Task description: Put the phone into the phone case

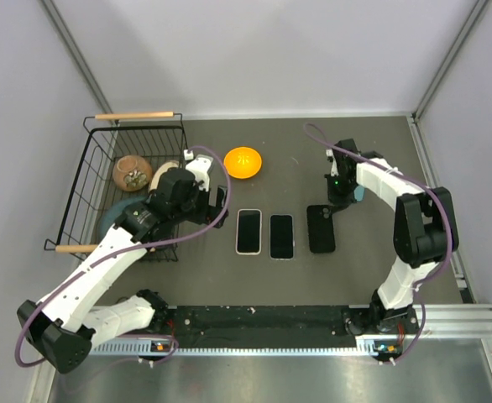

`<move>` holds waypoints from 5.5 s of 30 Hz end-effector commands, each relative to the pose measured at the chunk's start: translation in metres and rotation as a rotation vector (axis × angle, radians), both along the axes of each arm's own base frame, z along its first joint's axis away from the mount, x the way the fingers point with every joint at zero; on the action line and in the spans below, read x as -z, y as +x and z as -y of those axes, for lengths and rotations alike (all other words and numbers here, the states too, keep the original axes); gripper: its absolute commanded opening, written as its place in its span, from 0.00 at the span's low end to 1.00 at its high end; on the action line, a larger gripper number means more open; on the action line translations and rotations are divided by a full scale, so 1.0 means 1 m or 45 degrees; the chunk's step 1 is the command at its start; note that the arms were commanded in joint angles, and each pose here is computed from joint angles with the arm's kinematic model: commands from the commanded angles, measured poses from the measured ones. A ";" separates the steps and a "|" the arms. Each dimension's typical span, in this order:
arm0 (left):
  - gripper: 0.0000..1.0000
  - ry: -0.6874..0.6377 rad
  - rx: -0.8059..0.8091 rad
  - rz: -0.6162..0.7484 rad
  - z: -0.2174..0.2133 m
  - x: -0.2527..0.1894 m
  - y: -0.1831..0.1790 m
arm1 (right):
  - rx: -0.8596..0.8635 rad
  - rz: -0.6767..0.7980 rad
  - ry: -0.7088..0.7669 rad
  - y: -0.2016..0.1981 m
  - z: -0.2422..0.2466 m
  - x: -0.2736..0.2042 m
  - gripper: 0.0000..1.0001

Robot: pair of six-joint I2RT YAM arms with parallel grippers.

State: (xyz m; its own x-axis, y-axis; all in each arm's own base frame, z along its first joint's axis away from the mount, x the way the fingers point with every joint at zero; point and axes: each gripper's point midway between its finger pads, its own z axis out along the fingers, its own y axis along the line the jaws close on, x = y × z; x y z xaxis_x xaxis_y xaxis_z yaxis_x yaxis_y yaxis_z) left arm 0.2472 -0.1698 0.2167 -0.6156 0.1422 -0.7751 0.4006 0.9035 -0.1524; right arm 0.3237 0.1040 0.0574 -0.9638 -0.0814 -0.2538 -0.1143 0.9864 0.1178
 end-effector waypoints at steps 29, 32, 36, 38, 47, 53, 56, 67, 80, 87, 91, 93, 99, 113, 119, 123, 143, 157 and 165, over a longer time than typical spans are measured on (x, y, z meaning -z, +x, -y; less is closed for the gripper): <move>0.99 -0.061 0.014 0.067 0.003 -0.012 0.000 | 0.564 0.299 -0.262 0.111 0.093 -0.026 0.89; 0.99 -0.056 0.005 0.077 0.001 -0.014 0.001 | 0.540 0.275 -0.235 0.126 0.089 -0.014 0.89; 0.99 -0.044 -0.017 0.092 -0.003 -0.015 0.002 | 0.550 0.260 -0.193 0.138 0.089 -0.006 0.89; 0.99 -0.039 -0.021 0.091 -0.003 -0.014 0.003 | 0.583 0.239 -0.160 0.140 0.093 -0.001 0.89; 0.99 -0.046 0.021 0.067 0.002 -0.011 0.001 | 0.581 0.150 -0.159 0.134 0.097 0.028 0.87; 0.98 -0.038 0.009 0.075 0.001 -0.012 0.002 | 0.558 0.102 -0.158 0.128 0.095 0.043 0.81; 0.98 -0.037 0.025 0.079 0.002 -0.013 0.001 | 0.540 0.081 -0.148 0.123 0.094 0.046 0.70; 0.98 -0.136 0.120 0.153 0.013 -0.030 -0.006 | 0.430 0.156 -0.051 0.105 0.082 0.029 0.43; 0.90 -0.252 0.129 0.095 0.044 -0.071 0.015 | 0.375 0.391 0.137 0.078 0.051 -0.018 0.33; 0.86 -0.406 0.223 -0.013 0.086 -0.083 0.027 | 0.154 0.551 0.353 0.054 -0.006 -0.067 0.33; 0.84 -0.451 0.211 -0.028 0.100 -0.095 0.043 | 0.001 0.622 0.546 0.028 -0.050 -0.101 0.33; 0.83 -0.472 0.225 -0.058 0.110 -0.092 0.049 | -0.048 0.652 0.585 0.014 -0.062 -0.112 0.34; 0.79 -0.601 0.326 -0.170 0.143 -0.094 0.054 | -0.265 0.680 0.803 -0.031 -0.111 -0.140 0.34; 0.69 -0.650 0.410 -0.389 0.172 -0.049 0.058 | -0.518 0.739 1.008 -0.081 -0.151 -0.179 0.34; 0.64 -0.676 0.417 -0.456 0.179 -0.039 0.058 | -0.558 0.725 1.001 -0.089 -0.152 -0.170 0.33; 0.60 -0.682 0.453 -0.517 0.185 -0.032 0.058 | -0.585 0.718 1.000 -0.090 -0.153 -0.168 0.32; 0.00 -0.624 0.527 -0.677 0.182 -0.002 0.059 | -0.615 0.704 0.914 -0.088 -0.147 -0.156 0.38; 0.00 -0.707 0.120 -0.544 0.164 -0.031 0.106 | -0.263 1.013 0.352 -0.071 -0.132 -0.162 0.59; 0.00 -0.942 0.030 -0.667 0.172 -0.059 0.102 | -0.207 1.087 -0.045 -0.070 -0.149 -0.157 0.61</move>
